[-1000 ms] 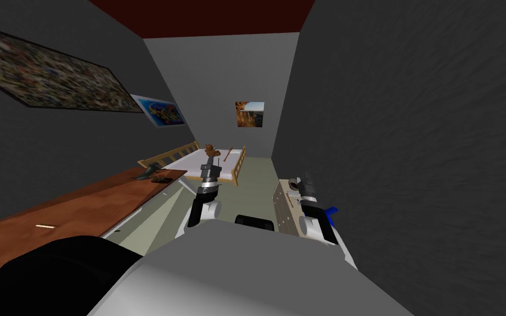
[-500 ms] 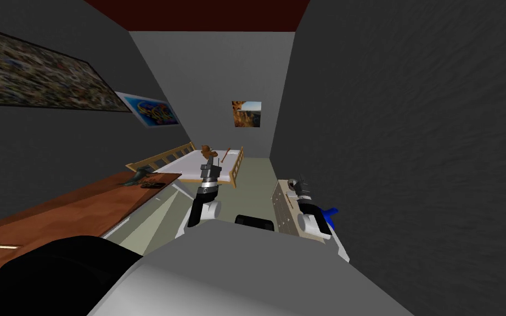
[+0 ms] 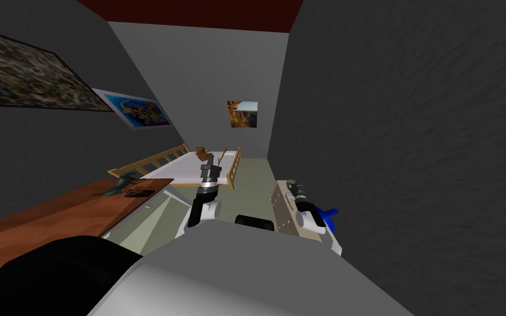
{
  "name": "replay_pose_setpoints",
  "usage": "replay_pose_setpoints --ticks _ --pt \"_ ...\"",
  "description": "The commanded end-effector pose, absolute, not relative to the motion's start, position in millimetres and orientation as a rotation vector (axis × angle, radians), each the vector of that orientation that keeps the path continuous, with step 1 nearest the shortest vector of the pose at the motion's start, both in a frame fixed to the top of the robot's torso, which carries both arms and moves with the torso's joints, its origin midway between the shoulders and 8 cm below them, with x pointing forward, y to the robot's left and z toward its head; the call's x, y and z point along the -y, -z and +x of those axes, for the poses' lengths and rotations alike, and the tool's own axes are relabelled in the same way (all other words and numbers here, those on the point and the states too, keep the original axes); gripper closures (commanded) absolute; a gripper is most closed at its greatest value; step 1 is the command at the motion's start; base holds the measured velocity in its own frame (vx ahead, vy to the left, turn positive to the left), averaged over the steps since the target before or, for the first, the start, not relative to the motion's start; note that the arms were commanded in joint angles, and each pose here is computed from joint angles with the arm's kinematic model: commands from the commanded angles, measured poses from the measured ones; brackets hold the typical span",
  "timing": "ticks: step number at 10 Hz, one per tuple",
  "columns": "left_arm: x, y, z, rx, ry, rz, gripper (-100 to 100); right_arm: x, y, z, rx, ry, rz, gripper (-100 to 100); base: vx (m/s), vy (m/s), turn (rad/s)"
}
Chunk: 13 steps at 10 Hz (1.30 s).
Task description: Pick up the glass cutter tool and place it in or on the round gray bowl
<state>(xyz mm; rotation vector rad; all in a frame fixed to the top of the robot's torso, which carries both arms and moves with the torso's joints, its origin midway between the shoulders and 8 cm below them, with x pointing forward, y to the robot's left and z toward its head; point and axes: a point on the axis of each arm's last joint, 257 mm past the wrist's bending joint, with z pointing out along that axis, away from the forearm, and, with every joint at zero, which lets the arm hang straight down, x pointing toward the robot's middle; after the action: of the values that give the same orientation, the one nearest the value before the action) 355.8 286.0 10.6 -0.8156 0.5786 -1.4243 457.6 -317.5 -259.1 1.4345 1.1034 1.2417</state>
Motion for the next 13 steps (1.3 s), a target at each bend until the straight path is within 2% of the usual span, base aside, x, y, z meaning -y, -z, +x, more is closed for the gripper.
replay_pose_setpoints --ticks 1,13 --pt "-286.0 -10.6 355.8 -0.579 1.424 -0.816 0 321.6 283.2 457.5 -1.123 -1.229 1.504 -100 0.062 0.02 -0.053" --pt "-286.0 -10.6 355.8 -0.579 1.424 -0.816 0 334.9 417.9 448.9 -1.169 -1.137 2.032 -100 0.052 0.022 -0.072"
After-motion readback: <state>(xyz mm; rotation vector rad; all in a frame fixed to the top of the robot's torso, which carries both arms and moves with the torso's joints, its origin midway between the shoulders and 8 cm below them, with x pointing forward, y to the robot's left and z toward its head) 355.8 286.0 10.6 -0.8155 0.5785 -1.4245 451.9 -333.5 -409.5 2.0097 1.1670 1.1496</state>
